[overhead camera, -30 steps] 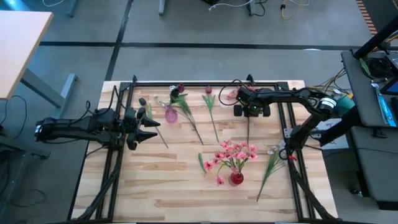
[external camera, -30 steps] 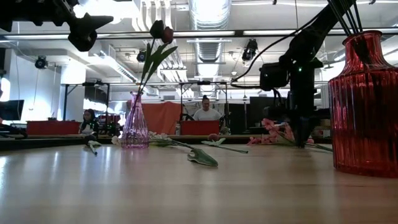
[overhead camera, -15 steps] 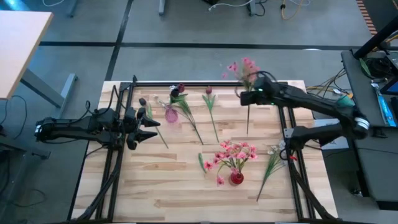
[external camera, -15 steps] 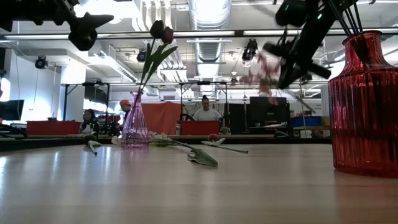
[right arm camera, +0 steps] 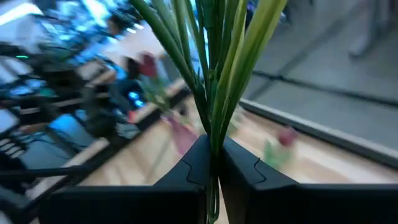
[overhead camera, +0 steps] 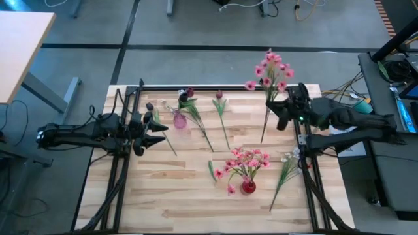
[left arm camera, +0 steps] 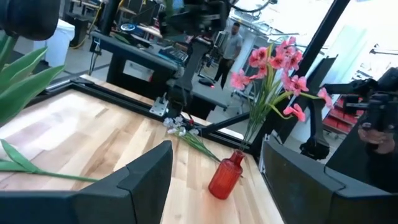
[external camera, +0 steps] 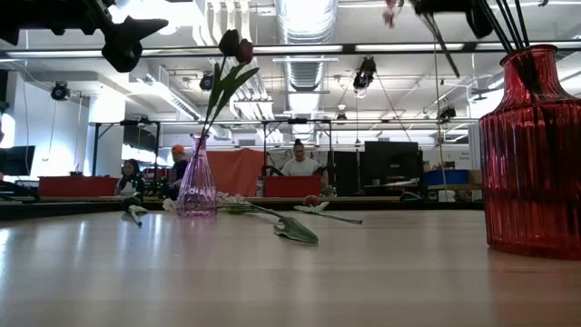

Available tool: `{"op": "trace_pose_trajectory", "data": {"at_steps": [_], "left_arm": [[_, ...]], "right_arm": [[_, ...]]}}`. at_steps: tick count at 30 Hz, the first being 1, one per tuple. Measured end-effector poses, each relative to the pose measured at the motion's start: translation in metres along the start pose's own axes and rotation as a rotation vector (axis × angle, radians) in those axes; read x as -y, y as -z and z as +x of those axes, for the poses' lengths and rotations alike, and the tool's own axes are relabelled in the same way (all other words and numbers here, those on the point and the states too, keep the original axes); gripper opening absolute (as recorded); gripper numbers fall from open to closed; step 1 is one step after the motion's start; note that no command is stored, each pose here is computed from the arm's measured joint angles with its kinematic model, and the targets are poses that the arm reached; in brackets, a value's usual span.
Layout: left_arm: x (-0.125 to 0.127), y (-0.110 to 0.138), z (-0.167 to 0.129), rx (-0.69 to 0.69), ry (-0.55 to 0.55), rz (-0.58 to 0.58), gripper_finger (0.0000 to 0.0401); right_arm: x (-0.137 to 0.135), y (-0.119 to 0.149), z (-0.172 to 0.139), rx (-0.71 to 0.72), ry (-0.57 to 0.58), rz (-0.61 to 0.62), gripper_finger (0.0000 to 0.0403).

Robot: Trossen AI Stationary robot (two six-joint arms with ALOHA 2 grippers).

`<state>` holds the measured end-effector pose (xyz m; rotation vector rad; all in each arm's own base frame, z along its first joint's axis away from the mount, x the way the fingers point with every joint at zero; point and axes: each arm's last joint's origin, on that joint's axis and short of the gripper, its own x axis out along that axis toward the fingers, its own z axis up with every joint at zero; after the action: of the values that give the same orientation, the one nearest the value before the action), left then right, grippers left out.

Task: Sort flowers into vase by color
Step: Put the pink flowers into the red vase

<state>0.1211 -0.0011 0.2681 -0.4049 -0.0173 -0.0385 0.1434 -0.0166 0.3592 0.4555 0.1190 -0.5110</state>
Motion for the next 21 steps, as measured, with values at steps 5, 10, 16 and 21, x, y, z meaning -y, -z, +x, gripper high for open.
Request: {"op": "trace_pose_trajectory", "data": {"at_steps": [5,10,16,21], "left_arm": [[0.001,-0.003,0.001,0.027,0.012,0.001,0.0235],[0.002,-0.004,0.004,0.043,0.018,0.002,0.0235],[0.001,-0.005,0.011,0.064,0.011,-0.007,0.0235],[0.002,-0.007,0.019,0.101,0.024,-0.021,0.0235]], "right_arm": [[-0.020,-0.004,-0.011,0.079,-0.164,-0.090,0.0017],[-0.036,-0.010,-0.026,0.159,-0.367,-0.152,0.0017],[-0.044,-0.021,-0.055,0.189,-0.623,-0.165,0.0017],[-0.048,-0.014,-0.065,0.059,-0.707,-0.217,0.0017]]}}
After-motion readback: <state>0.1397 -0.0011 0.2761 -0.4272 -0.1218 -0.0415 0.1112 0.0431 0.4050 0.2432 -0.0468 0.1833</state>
